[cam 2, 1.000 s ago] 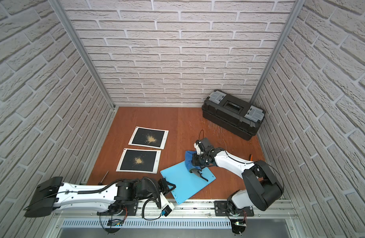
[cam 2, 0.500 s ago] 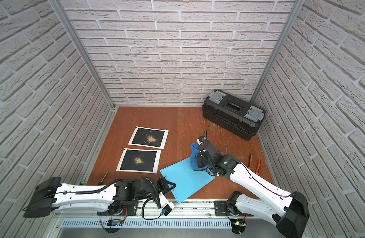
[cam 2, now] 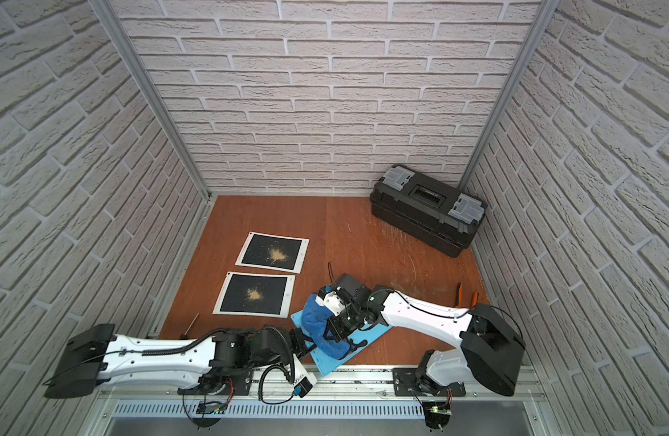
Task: Wipe the drawing tablet
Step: Wipe the dirt from the drawing tablet.
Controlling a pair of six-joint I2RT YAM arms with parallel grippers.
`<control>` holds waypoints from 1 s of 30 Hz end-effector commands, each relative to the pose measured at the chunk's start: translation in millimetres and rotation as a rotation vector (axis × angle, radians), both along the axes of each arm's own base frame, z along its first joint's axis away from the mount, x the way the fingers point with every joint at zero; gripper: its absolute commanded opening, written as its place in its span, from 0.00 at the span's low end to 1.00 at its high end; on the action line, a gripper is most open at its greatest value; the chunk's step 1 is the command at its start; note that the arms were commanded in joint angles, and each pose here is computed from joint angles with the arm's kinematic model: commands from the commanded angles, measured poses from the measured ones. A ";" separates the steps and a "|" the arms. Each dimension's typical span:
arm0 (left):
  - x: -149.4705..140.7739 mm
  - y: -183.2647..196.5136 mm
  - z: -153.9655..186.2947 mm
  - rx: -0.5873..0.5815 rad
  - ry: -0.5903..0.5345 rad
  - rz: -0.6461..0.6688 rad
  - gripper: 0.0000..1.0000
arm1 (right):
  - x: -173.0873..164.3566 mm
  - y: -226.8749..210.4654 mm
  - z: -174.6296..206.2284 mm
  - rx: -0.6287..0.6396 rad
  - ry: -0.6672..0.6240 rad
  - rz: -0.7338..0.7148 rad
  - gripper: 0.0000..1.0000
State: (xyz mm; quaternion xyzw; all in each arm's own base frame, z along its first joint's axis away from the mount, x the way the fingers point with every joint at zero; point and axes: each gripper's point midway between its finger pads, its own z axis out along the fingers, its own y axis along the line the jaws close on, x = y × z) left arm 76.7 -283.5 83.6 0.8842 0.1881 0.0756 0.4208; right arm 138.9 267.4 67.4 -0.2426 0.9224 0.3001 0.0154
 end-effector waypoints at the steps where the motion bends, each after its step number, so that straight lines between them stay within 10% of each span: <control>1: 8.7 -3.2 16.5 -0.039 -0.047 0.019 0.00 | 30.2 -101.3 -65.9 -0.420 0.005 -0.313 0.02; 8: 7.6 -1.5 20.3 -0.043 -0.055 0.018 0.00 | 86.1 -180.7 -14.5 -0.725 -0.291 -0.616 0.02; 15: 7.1 -0.7 22.3 -0.047 -0.061 0.018 0.00 | 102.5 -206.7 115.4 -0.984 -0.824 -0.709 0.03; 23: 7.5 0.2 23.0 -0.043 -0.066 0.020 0.00 | 111.5 -147.3 122.9 -1.122 -0.926 -0.437 0.03; 30: 7.0 1.7 22.7 -0.042 -0.067 0.024 0.00 | 108.7 -84.3 49.6 -0.995 -0.737 -0.333 0.03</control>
